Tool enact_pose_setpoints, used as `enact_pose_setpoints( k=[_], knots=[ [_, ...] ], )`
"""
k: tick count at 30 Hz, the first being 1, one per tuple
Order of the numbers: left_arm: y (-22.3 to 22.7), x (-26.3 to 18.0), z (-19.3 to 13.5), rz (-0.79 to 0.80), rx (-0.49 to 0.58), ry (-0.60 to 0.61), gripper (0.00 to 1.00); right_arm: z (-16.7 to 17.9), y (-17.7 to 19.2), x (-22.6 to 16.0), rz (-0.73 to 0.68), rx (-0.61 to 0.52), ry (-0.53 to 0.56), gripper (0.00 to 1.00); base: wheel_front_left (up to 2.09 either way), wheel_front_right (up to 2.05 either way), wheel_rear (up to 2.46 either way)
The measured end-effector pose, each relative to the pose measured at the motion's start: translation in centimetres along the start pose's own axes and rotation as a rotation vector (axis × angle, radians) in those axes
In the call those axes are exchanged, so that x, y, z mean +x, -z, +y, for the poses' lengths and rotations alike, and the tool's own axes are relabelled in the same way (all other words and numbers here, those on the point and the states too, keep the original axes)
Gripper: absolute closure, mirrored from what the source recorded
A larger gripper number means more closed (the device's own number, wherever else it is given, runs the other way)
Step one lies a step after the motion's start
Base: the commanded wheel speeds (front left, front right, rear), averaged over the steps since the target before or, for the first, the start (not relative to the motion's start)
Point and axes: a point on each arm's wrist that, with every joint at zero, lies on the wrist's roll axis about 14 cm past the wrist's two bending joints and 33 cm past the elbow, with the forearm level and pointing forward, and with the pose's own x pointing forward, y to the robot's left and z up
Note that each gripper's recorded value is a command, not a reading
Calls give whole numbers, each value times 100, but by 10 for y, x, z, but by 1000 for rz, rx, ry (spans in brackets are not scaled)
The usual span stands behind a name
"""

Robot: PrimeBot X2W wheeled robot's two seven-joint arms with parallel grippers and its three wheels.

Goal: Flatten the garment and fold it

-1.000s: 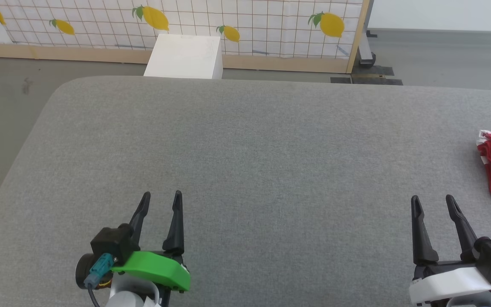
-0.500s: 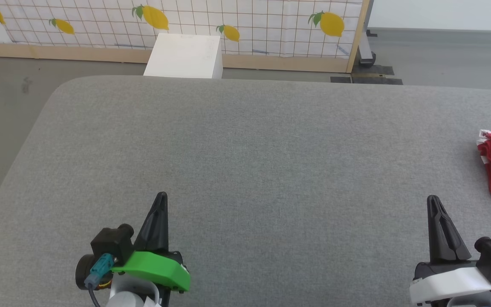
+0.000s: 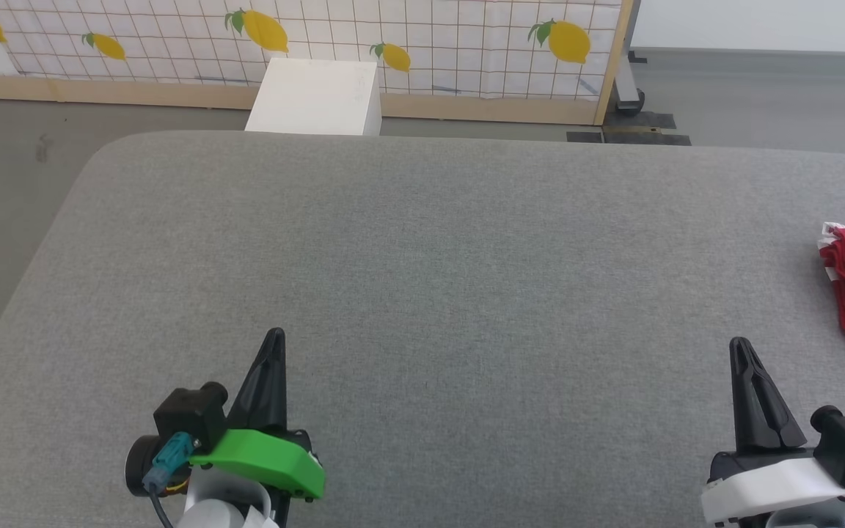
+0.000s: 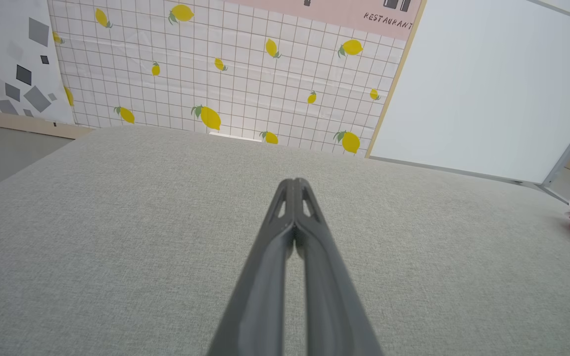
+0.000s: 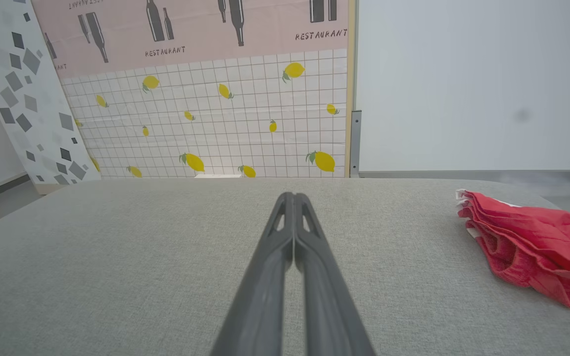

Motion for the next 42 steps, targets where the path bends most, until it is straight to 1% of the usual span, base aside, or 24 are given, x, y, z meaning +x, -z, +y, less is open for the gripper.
enact_pose_setpoints(
  k=[42],
  knots=[
    [-4,3,5,39,99,-15,100,8,5,1,67,-39,-27,100,0,0,0]
  ],
)
